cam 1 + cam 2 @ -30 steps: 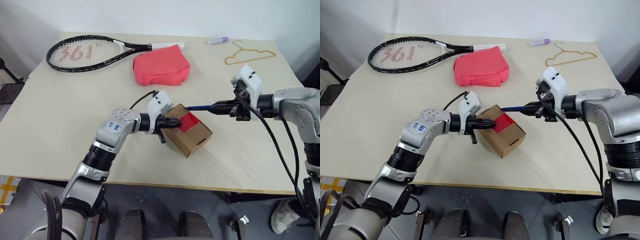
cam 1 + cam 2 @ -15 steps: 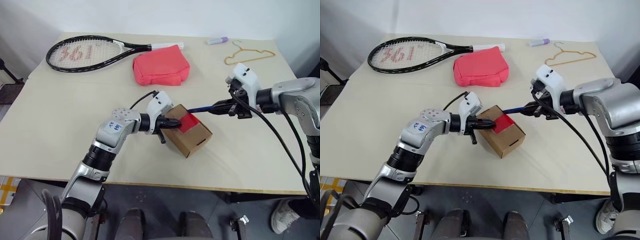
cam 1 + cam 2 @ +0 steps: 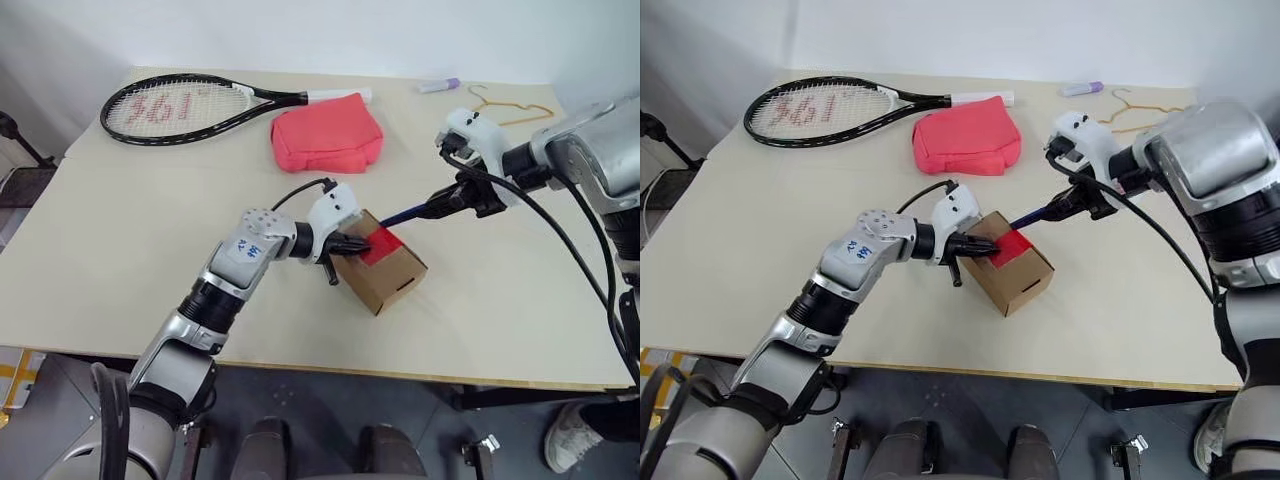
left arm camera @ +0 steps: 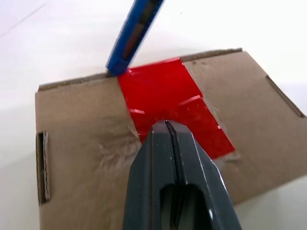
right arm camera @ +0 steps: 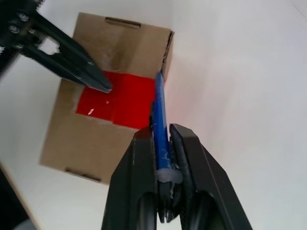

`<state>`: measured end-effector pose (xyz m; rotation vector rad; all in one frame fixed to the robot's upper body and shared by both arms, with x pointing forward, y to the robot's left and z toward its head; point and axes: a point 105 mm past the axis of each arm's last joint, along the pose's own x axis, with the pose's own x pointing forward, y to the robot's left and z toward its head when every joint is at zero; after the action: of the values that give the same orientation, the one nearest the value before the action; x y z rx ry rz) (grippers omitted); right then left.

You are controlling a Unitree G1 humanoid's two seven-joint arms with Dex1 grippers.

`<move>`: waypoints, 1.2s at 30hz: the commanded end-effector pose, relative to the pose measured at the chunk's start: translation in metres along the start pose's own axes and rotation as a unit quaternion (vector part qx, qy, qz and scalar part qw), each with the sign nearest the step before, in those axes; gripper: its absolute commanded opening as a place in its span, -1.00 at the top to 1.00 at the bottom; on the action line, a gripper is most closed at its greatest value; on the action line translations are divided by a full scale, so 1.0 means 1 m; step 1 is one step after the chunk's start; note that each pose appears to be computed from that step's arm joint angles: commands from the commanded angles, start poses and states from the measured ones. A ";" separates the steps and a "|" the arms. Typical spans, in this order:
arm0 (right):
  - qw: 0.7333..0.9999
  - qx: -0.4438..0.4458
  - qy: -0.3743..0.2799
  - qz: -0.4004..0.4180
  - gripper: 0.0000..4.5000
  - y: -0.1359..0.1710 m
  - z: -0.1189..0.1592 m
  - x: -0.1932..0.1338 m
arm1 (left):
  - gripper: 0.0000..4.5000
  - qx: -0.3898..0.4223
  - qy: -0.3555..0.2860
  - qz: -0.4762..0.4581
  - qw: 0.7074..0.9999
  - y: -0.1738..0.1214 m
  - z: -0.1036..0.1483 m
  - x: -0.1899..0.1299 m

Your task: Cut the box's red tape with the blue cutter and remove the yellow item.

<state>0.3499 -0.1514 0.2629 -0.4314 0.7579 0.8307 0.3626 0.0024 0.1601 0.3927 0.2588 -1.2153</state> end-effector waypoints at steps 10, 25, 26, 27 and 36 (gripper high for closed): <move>0.997 0.015 0.079 0.021 0.93 -0.008 -0.018 -0.008 | 1.00 -0.074 0.079 0.000 0.994 -0.011 -0.059 0.018; 0.995 0.039 0.072 0.061 0.93 0.004 -0.009 0.012 | 1.00 -0.084 0.070 -0.004 0.994 -0.015 -0.058 0.018; 0.994 0.035 0.078 0.061 0.93 0.004 -0.012 0.011 | 1.00 -0.085 0.070 -0.003 0.994 -0.014 -0.058 0.018; 0.994 0.032 0.084 0.062 0.93 0.004 -0.015 0.010 | 1.00 -0.085 0.070 -0.003 0.994 -0.014 -0.058 0.017; 0.989 0.009 0.140 0.044 0.93 -0.004 -0.051 0.003 | 1.00 -0.090 0.068 0.000 0.994 -0.014 -0.060 0.017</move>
<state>0.3387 -0.1819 0.2343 -0.4882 1.0125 0.8212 0.3608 -0.0042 0.1521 0.3285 0.2575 -1.2000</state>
